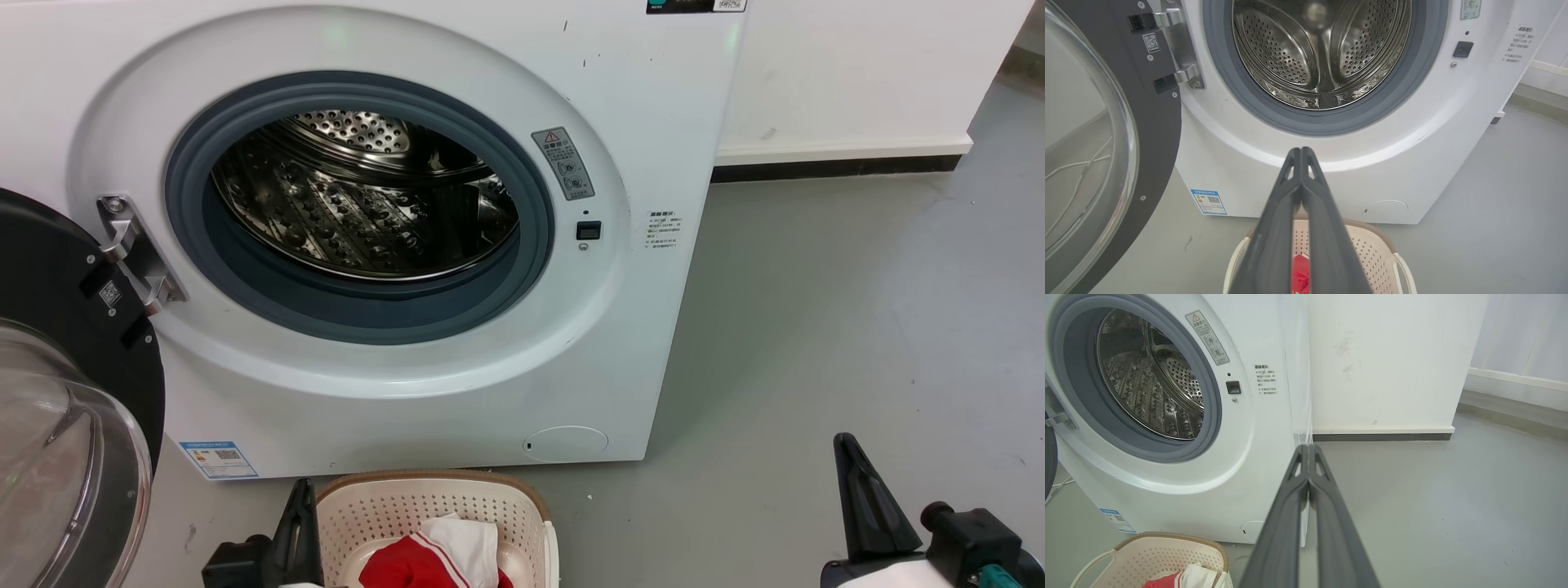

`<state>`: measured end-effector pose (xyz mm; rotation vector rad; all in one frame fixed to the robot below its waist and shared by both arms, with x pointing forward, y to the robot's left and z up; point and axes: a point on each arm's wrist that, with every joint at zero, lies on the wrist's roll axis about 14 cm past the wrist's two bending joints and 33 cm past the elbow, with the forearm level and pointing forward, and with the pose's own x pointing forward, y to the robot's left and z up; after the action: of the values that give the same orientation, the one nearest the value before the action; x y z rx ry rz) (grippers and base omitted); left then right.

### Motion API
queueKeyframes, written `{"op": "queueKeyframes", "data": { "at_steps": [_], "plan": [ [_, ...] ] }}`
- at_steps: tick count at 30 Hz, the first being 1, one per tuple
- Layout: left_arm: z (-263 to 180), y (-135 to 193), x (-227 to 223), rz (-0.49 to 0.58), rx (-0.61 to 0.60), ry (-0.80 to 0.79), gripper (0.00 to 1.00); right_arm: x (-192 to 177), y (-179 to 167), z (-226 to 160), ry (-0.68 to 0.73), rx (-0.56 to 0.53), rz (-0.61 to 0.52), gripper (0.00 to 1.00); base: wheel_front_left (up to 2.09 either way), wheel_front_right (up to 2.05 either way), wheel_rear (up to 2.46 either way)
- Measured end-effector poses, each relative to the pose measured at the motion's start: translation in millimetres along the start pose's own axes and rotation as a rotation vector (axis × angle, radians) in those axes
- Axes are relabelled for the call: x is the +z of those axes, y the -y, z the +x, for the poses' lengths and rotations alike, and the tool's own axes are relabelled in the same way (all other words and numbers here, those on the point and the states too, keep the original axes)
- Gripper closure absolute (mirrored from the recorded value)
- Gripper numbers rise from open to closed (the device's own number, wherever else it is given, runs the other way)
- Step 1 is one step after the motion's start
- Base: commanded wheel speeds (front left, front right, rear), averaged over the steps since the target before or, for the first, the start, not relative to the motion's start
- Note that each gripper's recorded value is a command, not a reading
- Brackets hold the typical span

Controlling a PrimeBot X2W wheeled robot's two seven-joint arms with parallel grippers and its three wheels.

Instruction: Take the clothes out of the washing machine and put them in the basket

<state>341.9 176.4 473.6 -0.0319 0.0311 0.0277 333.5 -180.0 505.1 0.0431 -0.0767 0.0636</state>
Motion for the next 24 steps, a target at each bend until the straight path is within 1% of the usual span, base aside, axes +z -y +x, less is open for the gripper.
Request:
{"op": "queueKeyframes", "data": {
  "at_steps": [12,24],
  "plan": [
    [3,-10,-7,-0.243,0.049,-0.055,1.0,-6,9,3,-0.024,-0.055,0.247,1.0,0.0,0.0,0.0],
    [11,-13,-5,-0.459,0.065,-0.072,1.0,-7,15,10,-0.026,-0.091,0.457,1.0,0.0,0.0,0.0]
  ]
}}
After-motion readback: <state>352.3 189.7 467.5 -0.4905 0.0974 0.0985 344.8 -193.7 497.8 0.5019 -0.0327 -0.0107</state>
